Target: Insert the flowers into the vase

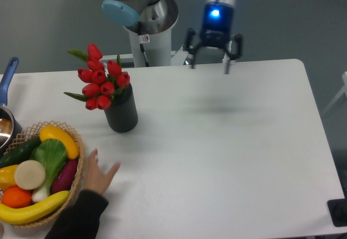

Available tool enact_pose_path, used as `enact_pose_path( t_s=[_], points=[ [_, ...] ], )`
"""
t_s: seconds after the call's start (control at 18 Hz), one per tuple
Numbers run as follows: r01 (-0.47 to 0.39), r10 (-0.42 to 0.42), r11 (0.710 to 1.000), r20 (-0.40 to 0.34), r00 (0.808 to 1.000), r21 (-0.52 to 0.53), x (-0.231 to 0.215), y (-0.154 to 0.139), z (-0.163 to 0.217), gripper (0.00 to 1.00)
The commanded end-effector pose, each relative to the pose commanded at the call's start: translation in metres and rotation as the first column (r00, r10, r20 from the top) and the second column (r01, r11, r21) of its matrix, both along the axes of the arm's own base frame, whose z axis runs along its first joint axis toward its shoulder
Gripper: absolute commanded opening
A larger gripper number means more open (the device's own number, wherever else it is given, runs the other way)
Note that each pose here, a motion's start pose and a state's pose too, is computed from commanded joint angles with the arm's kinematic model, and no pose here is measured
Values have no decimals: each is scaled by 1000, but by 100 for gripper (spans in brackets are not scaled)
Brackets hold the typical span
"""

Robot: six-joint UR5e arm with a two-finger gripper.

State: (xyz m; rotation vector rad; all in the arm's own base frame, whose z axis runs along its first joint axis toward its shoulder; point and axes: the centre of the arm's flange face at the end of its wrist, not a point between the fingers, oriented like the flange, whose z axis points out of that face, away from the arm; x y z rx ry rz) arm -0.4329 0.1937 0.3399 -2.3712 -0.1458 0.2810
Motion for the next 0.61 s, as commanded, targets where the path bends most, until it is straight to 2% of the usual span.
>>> enact_pose_path(
  t_s=[0.11,0.22,0.5,0.61],
  points=[
    [-6,7,995,7,1000,-104,-33,7,-6,100],
    [5,-4,971,5,1000,-237,-61,22,-21,100],
    [35,-74,870,-60,995,-491,-108,89,-26,100],
    [28,-68,840,-54,996,-542,-116,92,-40,100]
  ],
)
